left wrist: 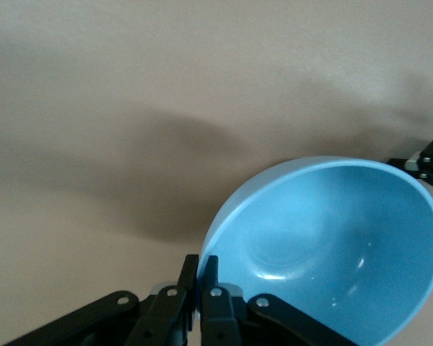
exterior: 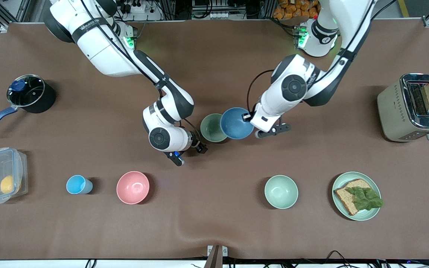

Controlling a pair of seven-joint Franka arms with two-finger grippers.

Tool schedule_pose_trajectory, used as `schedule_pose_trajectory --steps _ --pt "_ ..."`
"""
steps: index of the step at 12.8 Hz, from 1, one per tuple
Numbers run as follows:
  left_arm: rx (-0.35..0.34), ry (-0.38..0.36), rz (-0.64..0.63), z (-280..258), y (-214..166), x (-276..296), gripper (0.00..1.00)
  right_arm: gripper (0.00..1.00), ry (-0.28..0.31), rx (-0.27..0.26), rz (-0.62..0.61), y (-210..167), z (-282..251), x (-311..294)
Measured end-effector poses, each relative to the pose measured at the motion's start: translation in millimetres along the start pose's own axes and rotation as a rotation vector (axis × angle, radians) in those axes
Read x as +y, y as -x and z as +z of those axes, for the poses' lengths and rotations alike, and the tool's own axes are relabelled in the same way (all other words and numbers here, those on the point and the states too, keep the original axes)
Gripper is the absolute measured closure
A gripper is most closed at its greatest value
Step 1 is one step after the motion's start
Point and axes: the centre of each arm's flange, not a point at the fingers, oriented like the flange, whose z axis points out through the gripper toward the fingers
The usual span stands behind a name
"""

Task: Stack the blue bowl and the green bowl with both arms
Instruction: 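Lower the blue bowl into the green bowl with the left gripper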

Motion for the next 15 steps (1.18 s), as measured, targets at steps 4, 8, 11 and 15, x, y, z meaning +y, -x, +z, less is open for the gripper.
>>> schedule_pose_trajectory --steps 4,8,11,15 --pt "0.014 0.055 -0.054 23 15 25 0.95 0.0 -0.002 0.0 -0.001 0 -1 -1" --pt "-0.003 0.066 -0.068 40 27 43 0.95 0.0 -0.003 -0.001 0.016 5 0 -2" --pt "-0.01 0.072 -0.072 53 27 44 0.95 0.0 -0.009 0.0 0.024 7 -3 -5" --pt "-0.026 0.07 -0.067 74 32 47 0.95 0.0 -0.012 0.002 0.025 7 -5 -6"
